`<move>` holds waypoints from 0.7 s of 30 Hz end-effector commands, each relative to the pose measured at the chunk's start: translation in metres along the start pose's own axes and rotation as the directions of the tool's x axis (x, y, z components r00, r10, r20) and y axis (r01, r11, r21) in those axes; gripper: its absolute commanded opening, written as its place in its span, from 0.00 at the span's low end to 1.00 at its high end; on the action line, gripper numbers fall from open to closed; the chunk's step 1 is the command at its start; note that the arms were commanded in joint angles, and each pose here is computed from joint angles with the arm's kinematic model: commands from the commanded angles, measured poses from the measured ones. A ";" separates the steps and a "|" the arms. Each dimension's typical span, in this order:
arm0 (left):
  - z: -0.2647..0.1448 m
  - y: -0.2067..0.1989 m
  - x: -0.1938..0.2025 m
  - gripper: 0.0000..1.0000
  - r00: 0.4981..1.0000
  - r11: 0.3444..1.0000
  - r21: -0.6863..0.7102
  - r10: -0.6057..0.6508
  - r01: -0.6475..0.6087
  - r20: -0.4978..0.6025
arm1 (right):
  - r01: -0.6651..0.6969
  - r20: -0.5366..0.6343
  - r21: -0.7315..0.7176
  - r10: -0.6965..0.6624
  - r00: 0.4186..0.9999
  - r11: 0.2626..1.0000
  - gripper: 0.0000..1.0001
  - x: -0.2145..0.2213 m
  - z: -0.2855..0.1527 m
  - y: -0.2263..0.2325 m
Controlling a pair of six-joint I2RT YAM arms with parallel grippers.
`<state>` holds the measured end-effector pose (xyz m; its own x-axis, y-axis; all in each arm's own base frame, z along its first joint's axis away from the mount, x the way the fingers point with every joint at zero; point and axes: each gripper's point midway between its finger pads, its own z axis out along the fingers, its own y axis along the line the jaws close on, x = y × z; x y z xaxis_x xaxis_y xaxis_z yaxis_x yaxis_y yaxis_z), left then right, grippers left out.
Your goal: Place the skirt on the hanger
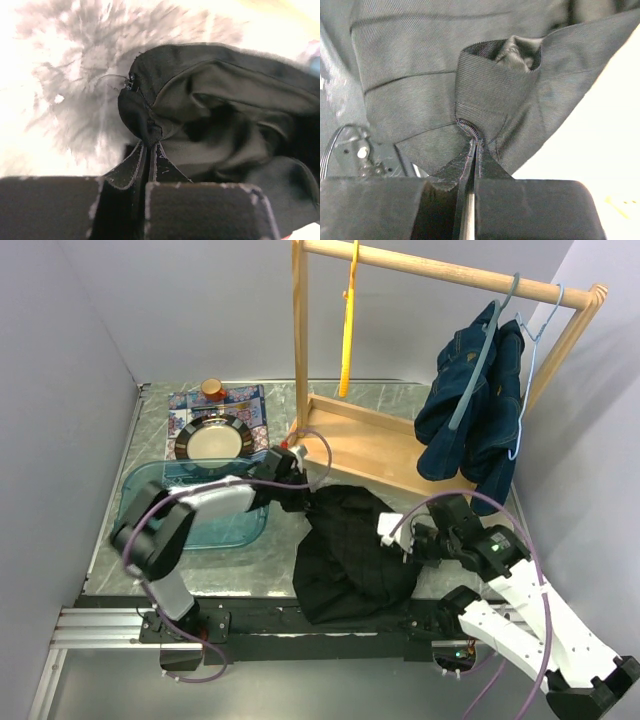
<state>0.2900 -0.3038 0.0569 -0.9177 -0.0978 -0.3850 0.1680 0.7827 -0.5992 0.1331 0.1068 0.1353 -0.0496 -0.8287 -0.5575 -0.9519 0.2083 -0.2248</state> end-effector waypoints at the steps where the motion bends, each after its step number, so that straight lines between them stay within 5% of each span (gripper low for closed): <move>1: -0.108 -0.058 -0.096 0.01 0.935 0.992 -0.009 0.121 -0.125 0.333 | -0.035 0.158 0.192 0.004 0.987 0.981 0.00 -0.063 -0.046 -0.052; 4: -0.183 -0.083 -0.136 0.01 0.852 0.986 -0.034 0.157 -0.162 0.499 | -0.063 0.230 0.286 -0.005 0.973 0.956 0.00 -0.095 -0.078 -0.080; 10: -0.285 -0.124 -0.147 0.01 0.758 0.969 -0.005 0.195 -0.245 0.623 | -0.120 0.343 0.415 -0.033 0.939 0.902 0.00 -0.132 -0.135 -0.114; 13: -0.300 -0.131 -0.134 0.01 0.756 0.964 0.043 0.179 -0.264 0.630 | -0.152 0.360 0.433 -0.015 0.933 0.889 0.00 -0.123 -0.134 -0.116; 21: -0.222 -0.085 -0.057 0.01 0.904 0.969 0.170 0.093 -0.178 0.418 | -0.197 0.146 0.375 0.152 0.978 0.906 0.15 -0.024 -0.039 -0.095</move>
<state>0.2644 -0.2143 0.3532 -0.5051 -0.3181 -0.8023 0.4299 0.7134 -0.5534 0.2098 0.1063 0.2506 -0.0375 -0.6495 -0.7594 -0.7471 0.5230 -0.4104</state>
